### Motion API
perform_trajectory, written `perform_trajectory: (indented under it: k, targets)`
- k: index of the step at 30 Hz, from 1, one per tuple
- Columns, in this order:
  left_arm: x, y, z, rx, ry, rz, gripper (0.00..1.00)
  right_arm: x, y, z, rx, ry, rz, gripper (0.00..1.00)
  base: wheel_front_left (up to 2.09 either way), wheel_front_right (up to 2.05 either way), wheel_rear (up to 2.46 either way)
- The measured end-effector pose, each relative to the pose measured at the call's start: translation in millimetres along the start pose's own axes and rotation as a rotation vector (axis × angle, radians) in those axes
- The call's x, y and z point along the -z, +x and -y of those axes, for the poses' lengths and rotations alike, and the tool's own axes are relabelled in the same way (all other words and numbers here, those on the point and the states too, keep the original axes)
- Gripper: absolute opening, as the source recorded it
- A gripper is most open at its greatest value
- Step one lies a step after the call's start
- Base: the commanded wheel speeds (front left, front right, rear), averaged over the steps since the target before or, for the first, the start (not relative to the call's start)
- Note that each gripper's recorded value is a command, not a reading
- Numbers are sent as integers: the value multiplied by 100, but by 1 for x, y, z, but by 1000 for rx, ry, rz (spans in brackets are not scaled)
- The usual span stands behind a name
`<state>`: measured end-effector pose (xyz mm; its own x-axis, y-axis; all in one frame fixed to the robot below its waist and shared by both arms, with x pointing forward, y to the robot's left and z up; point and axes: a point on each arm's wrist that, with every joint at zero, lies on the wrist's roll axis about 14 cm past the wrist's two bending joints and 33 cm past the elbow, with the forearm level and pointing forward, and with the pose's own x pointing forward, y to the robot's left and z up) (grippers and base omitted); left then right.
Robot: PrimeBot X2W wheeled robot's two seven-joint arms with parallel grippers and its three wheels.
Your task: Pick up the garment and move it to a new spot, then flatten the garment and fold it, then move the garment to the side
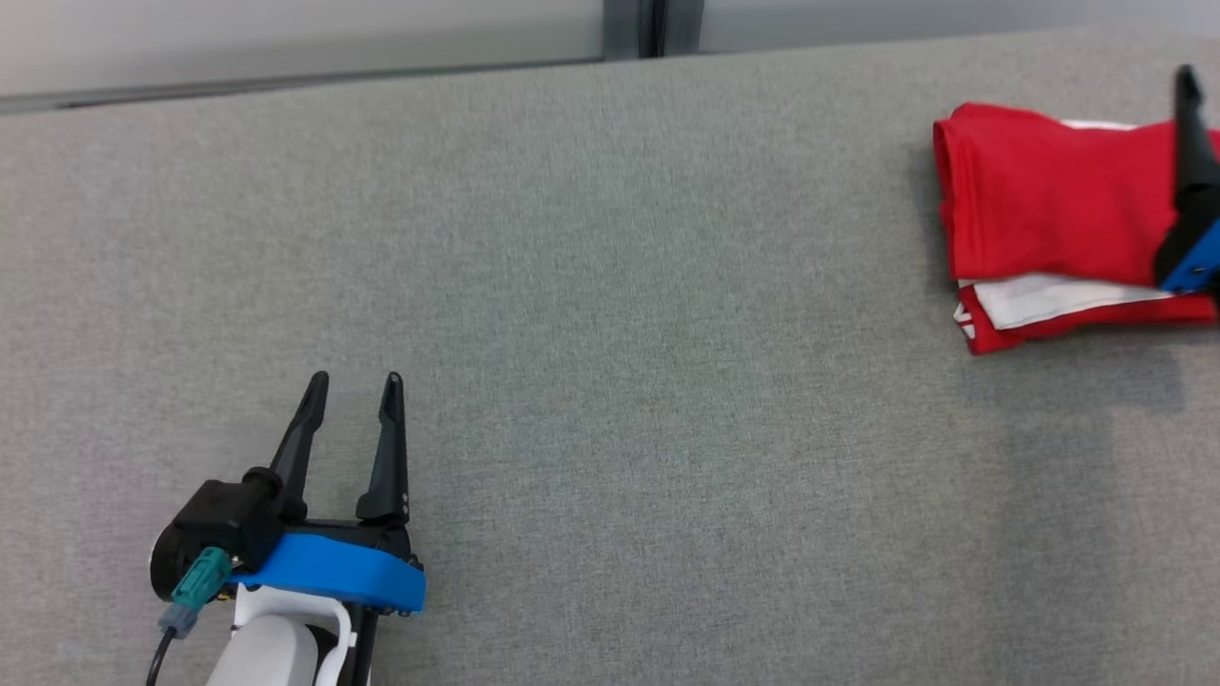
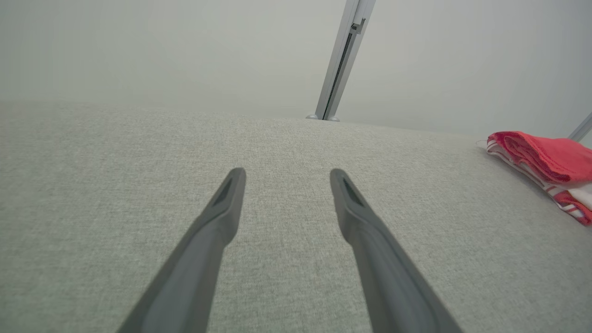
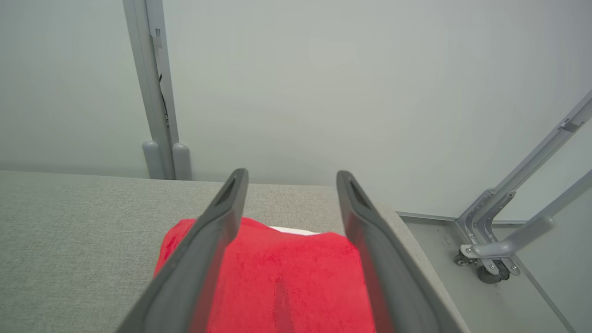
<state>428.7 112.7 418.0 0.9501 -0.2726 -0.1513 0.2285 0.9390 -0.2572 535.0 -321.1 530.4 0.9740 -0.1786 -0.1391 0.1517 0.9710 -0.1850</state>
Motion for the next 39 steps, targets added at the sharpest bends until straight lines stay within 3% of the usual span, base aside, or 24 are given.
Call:
perform_trajectory:
  k: [8, 16, 26, 39]
  targets:
    - [-36, -22, -14, -91, -27, 106, 100, -13, -43, -68, -144, 111, 136, 100, 0, 0, 0]
    - [-34, -60, -29, -194, -30, 111, 100, 15, -105, -127, -236, 169, 164, 100, 0, 0, 0]
    - [-14, -96, -29, -231, -1, 64, 100, 45, -161, -154, -319, 278, 133, 100, 0, 0, 0]
    - [-10, -109, -22, -230, -19, 69, 100, 50, -177, -167, -362, 299, 122, 100, 0, 0, 0]
